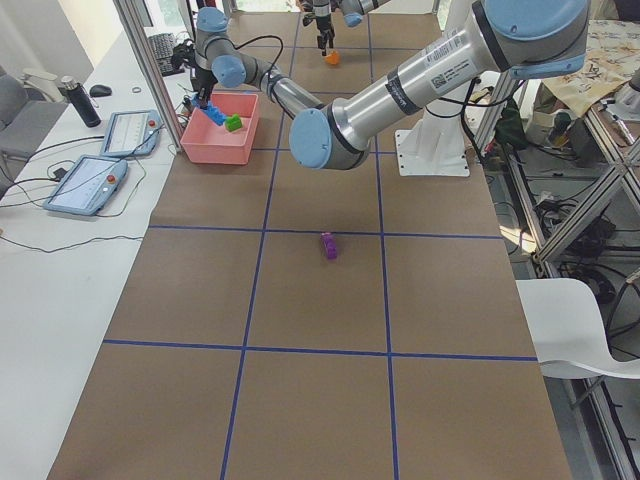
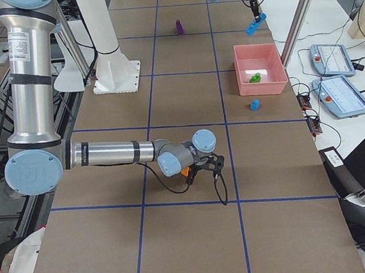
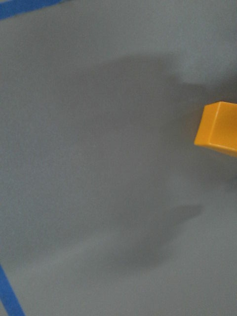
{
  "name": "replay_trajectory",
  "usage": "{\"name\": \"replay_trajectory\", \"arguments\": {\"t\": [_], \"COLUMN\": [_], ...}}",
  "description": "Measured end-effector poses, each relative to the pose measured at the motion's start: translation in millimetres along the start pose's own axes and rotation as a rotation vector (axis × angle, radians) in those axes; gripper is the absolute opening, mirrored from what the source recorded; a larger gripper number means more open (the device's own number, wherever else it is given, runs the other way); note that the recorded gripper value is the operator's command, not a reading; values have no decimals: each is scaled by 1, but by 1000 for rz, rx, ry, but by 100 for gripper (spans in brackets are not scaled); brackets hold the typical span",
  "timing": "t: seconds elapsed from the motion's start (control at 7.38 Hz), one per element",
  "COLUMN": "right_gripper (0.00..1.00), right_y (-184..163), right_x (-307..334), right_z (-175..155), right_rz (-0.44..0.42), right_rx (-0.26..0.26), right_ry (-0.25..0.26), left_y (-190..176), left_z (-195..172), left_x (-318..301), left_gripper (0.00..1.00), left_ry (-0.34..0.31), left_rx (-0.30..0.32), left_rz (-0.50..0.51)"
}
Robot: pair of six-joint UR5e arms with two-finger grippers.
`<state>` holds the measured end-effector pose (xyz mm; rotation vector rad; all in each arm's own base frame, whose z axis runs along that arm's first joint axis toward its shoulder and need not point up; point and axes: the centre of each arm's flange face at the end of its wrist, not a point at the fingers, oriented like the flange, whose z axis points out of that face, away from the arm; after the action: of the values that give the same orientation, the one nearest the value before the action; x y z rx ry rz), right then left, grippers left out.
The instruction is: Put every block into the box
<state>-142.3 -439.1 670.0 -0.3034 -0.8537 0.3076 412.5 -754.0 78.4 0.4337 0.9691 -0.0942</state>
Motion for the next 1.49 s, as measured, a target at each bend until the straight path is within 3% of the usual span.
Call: {"name": "replay_trajectory", "arguments": {"t": [0.41, 0.54, 0.68, 0.95, 1.08, 1.35, 1.49], "right_gripper": [96, 41, 0, 0, 0, 0, 0], "right_y": [14, 18, 20, 22, 22, 16, -1], "right_x": [-8, -5, -4, -8, -12, -59, -121], "right_z": [14, 17, 19, 20, 18, 1, -18], "right_rz": [20, 22, 27, 57, 58, 28, 16], "right_rx": [-15, -18, -22, -23, -20, -5, 2], "right_ry": [-10, -11, -10, -12, -20, -50, -65], "left_y": [14, 23, 35, 45, 45, 66, 98], "left_z": [36, 49, 62, 64, 54, 23, 8], "left_x": [42, 47, 54, 61, 56, 1, -50], "left_gripper": [0, 38, 99, 99, 99, 98, 98], "left_ry": [-7, -20, -31, -30, -28, -51, -75], "left_rx": [101, 114, 121, 118, 79, -63, -128], "left_rz": [-33, -30, -30, -35, -18, 80, 182]}}
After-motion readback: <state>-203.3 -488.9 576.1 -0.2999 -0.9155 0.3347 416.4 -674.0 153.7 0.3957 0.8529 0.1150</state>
